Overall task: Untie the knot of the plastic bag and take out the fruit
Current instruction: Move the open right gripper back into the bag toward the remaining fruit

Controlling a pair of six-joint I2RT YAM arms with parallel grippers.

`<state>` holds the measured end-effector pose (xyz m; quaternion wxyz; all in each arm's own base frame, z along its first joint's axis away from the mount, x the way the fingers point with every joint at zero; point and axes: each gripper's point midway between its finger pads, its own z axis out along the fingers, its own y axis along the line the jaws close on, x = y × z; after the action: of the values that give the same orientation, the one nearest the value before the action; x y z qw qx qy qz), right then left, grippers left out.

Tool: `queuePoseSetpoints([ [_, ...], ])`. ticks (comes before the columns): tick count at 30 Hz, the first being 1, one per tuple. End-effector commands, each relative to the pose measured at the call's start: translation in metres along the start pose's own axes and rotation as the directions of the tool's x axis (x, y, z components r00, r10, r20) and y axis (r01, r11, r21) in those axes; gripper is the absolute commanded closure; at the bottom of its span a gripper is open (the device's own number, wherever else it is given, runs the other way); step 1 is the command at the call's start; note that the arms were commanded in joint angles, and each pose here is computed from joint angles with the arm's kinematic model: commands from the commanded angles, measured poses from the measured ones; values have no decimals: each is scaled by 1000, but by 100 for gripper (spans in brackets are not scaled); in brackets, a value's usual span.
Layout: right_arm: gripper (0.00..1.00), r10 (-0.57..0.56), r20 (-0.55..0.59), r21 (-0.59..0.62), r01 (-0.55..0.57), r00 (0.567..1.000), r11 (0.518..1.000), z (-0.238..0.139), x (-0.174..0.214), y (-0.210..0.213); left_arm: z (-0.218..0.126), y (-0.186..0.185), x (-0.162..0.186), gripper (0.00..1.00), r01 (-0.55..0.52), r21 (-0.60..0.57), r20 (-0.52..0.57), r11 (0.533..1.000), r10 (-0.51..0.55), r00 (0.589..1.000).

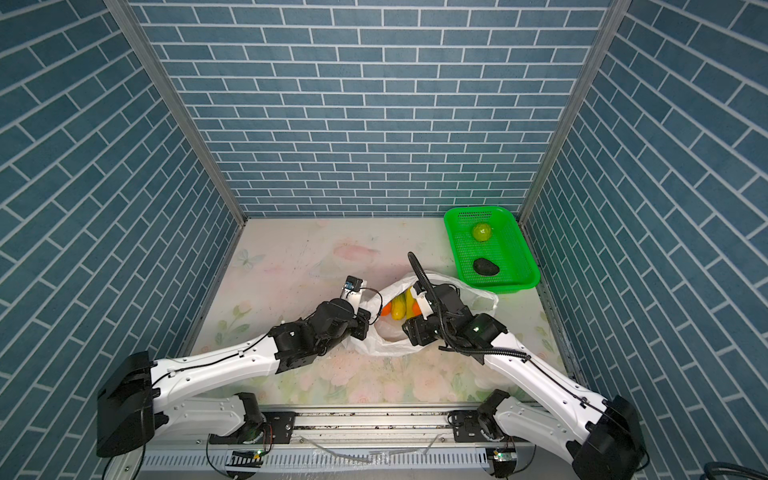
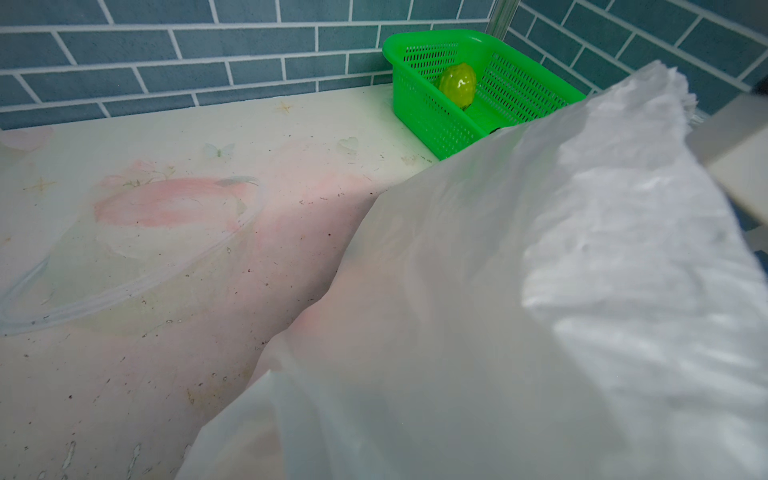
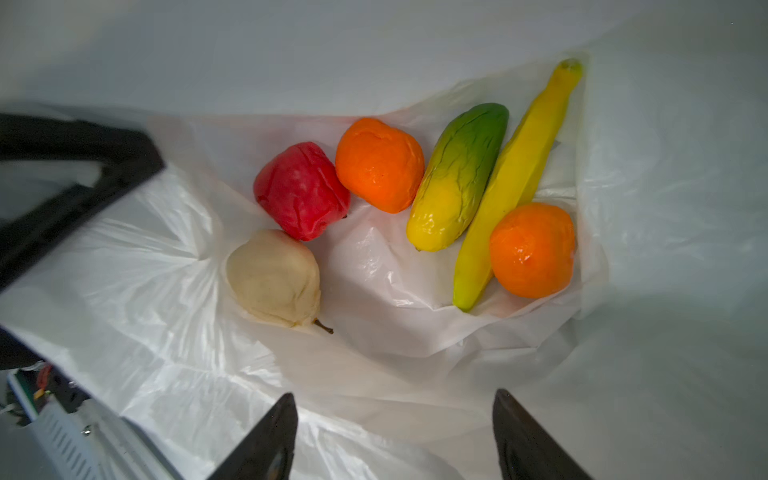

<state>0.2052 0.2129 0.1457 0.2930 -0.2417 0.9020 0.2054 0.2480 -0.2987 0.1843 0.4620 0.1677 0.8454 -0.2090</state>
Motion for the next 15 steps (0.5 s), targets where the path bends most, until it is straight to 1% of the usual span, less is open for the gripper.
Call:
queuePoseSetpoints([
  [1,28,-64,49,96,60,997,994,13,-2,-16,-1,-8,-16,100,27,11,39,1000,-27,999],
  [5,30,-42,13,138,40,999,990,23,17,-27,-1,-9,-19,100,29,11,44,1000,-30,999],
  [11,30,11,-86,144,2,996,990,40,37,-30,2,-9,-18,100,27,8,40,1000,-27,999],
  [15,28,40,-102,115,-28,994,993,47,22,-20,4,-11,-15,100,21,18,29,1000,-22,999],
])
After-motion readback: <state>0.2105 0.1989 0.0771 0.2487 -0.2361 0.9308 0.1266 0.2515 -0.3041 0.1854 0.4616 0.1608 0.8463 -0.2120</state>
